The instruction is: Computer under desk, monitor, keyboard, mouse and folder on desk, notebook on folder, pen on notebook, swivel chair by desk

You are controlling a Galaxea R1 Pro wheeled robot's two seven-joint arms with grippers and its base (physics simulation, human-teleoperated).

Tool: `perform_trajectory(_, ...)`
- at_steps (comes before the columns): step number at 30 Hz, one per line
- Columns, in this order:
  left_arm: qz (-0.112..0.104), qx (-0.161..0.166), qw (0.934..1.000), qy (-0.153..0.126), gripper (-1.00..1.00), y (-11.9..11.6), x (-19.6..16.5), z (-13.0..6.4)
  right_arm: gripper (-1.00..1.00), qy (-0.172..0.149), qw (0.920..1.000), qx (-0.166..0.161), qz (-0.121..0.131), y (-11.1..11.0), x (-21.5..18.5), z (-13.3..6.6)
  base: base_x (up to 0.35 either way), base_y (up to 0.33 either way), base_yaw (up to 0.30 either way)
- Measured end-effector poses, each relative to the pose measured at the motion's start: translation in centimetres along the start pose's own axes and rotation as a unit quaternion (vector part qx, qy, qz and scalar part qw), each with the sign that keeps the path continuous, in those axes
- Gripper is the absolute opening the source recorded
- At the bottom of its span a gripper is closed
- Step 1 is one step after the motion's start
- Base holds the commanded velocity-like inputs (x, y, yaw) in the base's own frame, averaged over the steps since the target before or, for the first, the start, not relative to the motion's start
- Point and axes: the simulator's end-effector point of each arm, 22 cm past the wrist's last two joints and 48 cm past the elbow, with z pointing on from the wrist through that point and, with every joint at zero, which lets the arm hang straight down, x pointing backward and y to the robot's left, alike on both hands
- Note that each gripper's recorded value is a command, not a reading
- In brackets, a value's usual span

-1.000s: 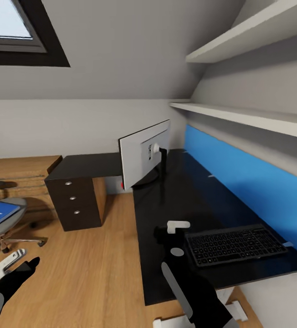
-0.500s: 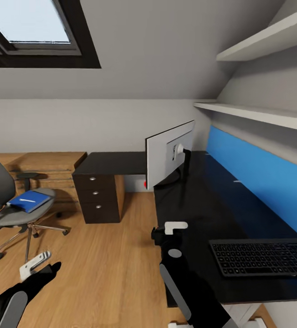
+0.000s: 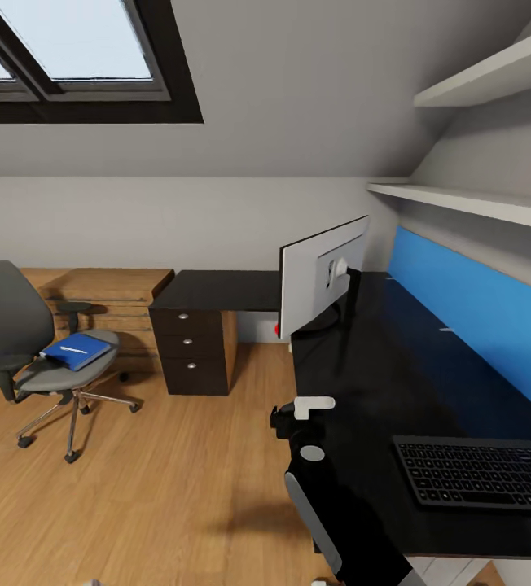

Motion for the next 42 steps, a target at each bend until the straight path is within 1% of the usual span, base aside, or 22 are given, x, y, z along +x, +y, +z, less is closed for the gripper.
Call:
perform_trajectory(1, 0.028, 0.016, 0.9994, -0.015, 1.00, -1.6, 0.4, -0.3, -1.00, 0.001, 1.0000, -0.001, 0.000, 0.1, 0.2, -0.1, 0.000, 0.018, 0.001)
perform_trajectory(2, 0.039, 0.024, 0.9987, -0.022, 1.00, -2.3, 0.6, -0.5, -1.00, 0.002, 1.0000, -0.002, 0.001, 0.1, 0.3, -0.2, 0.000, 0.040, 0.001)
perform_trajectory(6, 0.056, 0.038, 0.9972, -0.032, 1.00, -3.5, 0.9, -0.9, -1.00, -0.006, 0.9999, -0.008, 0.011, 0.4, 0.0, -1.1, 0.000, 0.189, 0.000)
perform_trajectory(13, 0.058, 0.041, 0.9969, -0.033, 1.00, -3.7, 1.0, -0.9, -1.00, -0.010, 0.9998, -0.007, 0.014, 0.3, -0.2, -1.3, 0.000, 0.298, 0.000)
perform_trajectory(27, 0.053, 0.044, 0.9968, -0.041, 1.00, -3.8, 0.3, -1.1, -1.00, -0.020, 0.9997, -0.008, 0.014, 0.4, -1.2, -1.8, 0.000, 0.323, 0.000)
perform_trajectory(33, 0.059, 0.042, 0.9969, -0.032, 1.00, -3.5, 1.3, -1.1, -1.00, -0.025, 0.9996, -0.007, 0.014, 0.3, -1.5, -2.0, 0.000, 0.335, 0.000)
perform_trajectory(42, 0.060, 0.041, 0.9969, -0.031, 1.00, -3.5, 1.4, -1.1, -1.00, -0.028, 0.9995, -0.007, 0.014, 0.3, -1.5, -2.0, 0.009, 0.335, 0.000)
